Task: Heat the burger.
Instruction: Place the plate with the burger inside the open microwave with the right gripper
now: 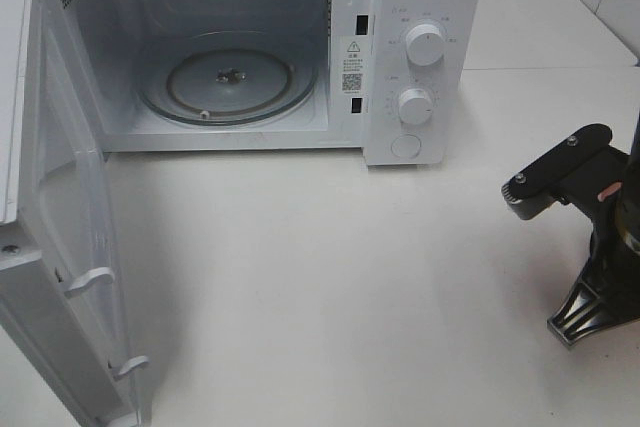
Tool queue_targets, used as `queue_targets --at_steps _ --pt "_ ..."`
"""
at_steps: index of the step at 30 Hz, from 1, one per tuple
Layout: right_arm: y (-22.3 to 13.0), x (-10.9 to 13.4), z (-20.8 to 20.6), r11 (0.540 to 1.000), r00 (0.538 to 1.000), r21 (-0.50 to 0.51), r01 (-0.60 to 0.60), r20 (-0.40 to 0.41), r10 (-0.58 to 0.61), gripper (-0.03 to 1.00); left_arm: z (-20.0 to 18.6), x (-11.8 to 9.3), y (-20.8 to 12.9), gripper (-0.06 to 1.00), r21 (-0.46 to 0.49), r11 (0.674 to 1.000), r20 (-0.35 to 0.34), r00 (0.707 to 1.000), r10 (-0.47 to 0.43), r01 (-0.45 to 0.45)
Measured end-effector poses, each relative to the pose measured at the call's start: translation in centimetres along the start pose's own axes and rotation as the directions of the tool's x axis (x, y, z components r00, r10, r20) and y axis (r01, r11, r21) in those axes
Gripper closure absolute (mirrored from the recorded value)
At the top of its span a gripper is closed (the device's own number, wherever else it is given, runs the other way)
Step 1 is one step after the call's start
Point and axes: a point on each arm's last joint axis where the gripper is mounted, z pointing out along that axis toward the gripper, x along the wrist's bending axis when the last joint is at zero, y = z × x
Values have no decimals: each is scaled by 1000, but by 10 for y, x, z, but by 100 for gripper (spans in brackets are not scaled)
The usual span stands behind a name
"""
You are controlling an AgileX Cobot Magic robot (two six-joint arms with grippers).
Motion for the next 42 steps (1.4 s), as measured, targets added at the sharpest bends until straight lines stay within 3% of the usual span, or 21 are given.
queue_targets --at_steps 18,28,30,42 --pt "-7 42 -28 973 975 -81 217 64 -212 96 0 0 0 -3 0 1000 0 1000 0 0" --pt "-18 74 -48 917 933 -176 359 86 -349 96 0 0 0 -3 0 1000 0 1000 0 0" --pt "-24 85 -55 887 911 -206 412 99 -401 96 0 0 0 -3 0 1000 0 1000 0 0" --pt "-37 105 -68 810 854 -274 519 137 -501 96 0 0 0 -3 0 1000 0 1000 0 0"
